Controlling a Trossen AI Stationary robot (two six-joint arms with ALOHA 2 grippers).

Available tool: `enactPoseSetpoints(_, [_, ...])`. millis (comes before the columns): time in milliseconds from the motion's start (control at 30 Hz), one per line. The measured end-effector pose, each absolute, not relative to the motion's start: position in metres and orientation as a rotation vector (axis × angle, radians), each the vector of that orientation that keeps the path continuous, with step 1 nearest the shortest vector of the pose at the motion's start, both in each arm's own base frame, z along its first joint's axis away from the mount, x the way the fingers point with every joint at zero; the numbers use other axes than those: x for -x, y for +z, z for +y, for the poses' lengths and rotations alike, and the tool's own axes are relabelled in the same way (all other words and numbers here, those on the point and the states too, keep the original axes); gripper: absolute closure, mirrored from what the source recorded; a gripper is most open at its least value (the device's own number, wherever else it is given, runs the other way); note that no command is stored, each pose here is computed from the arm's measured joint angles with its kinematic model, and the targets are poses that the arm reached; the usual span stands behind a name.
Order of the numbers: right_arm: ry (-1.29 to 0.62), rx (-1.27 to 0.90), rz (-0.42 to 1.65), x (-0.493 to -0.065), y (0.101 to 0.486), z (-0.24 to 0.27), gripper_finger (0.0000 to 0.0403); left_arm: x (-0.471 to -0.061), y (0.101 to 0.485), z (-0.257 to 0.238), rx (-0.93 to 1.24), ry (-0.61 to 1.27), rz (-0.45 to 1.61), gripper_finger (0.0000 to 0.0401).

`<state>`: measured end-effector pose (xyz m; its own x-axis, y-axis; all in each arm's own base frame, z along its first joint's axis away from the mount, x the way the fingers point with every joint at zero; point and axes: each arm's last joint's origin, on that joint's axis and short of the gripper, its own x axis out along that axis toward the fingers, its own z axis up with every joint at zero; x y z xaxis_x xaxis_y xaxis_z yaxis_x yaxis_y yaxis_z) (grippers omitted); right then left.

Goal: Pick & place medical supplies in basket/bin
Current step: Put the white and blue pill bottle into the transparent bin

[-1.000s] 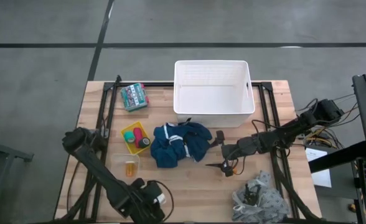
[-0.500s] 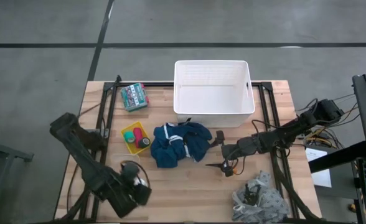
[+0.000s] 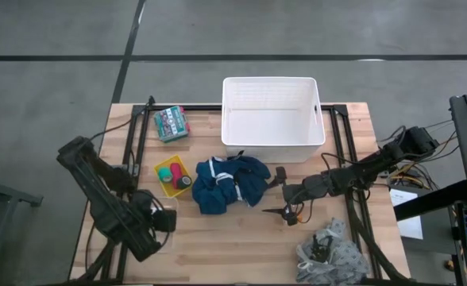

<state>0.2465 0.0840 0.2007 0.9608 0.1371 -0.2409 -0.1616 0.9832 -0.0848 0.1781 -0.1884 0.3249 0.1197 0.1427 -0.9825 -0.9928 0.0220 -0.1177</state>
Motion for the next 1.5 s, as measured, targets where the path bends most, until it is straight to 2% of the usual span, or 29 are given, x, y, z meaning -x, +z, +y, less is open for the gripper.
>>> enactPoseSetpoints(333, [0.151,0.103,0.237,-0.246,0.201,0.084,0.0078,-0.174,0.292,-0.186,1.098,1.301,1.043,0.0217])
enactPoseSetpoints(1000, [0.151,0.102,0.237,-0.246,0.201,0.084,0.0078,-0.181,0.227,-0.196,1.249,1.181,1.078,0.0217])
enactPoseSetpoints(1500, [0.151,0.103,0.237,-0.246,0.201,0.084,0.0078,-0.179,0.211,-0.193,1.244,1.187,1.078,0.0214])
